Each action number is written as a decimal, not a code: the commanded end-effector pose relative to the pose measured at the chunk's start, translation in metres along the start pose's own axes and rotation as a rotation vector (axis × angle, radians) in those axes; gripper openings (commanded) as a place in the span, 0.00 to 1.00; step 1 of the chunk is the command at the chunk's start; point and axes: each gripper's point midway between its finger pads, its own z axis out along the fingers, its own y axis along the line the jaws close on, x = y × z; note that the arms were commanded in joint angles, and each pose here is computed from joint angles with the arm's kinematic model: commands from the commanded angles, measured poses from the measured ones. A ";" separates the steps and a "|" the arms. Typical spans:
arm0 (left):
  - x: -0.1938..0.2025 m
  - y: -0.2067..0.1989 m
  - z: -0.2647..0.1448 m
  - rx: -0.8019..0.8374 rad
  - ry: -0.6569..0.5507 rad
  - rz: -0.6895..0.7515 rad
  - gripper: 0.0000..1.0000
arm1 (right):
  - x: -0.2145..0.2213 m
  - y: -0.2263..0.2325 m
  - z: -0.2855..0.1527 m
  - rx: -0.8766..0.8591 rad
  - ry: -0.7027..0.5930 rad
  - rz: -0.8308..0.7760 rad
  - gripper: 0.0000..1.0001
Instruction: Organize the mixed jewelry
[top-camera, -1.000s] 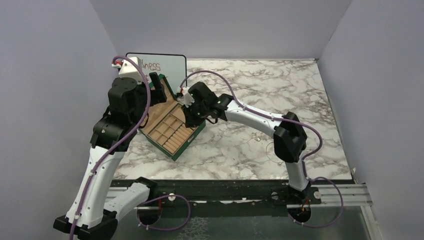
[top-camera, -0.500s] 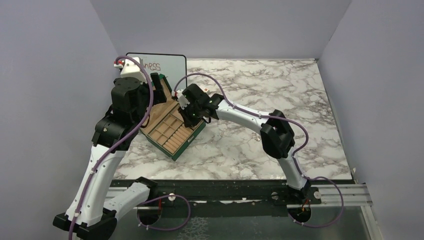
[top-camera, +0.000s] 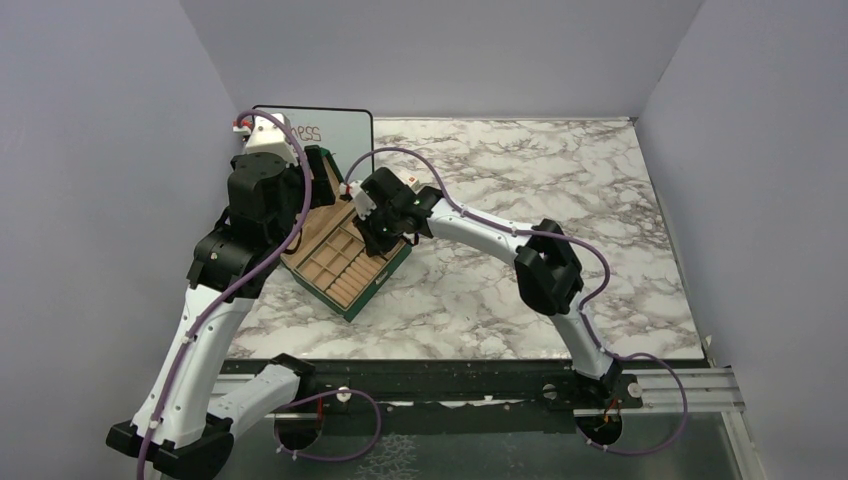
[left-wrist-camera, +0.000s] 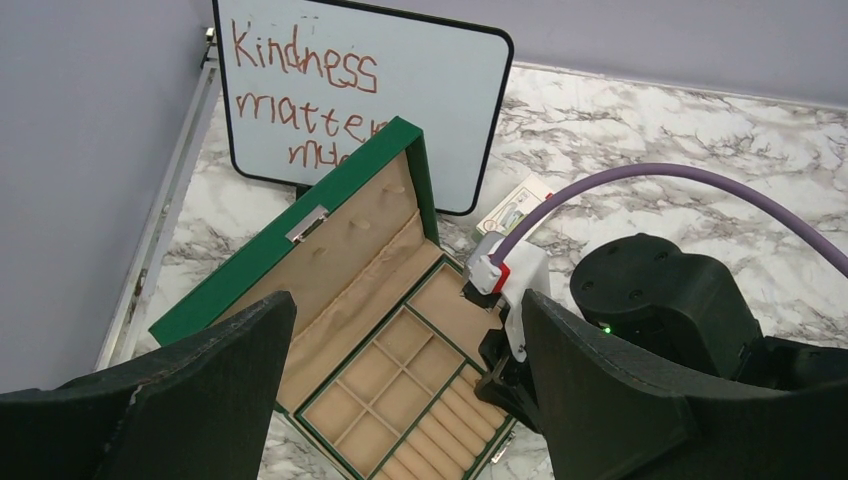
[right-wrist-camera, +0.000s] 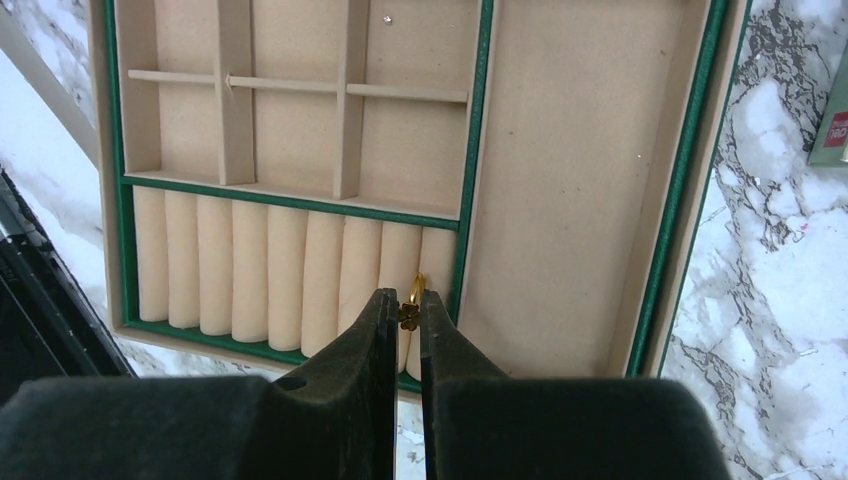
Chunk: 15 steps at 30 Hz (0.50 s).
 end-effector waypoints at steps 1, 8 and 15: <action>-0.008 0.003 -0.004 -0.016 -0.018 0.012 0.85 | 0.006 0.009 0.007 -0.043 0.033 0.008 0.11; -0.002 0.001 -0.002 -0.007 -0.003 0.014 0.85 | 0.011 0.011 0.008 -0.054 0.054 0.031 0.11; 0.002 -0.001 0.000 0.005 0.005 0.011 0.85 | 0.020 0.004 0.011 -0.011 0.080 0.046 0.11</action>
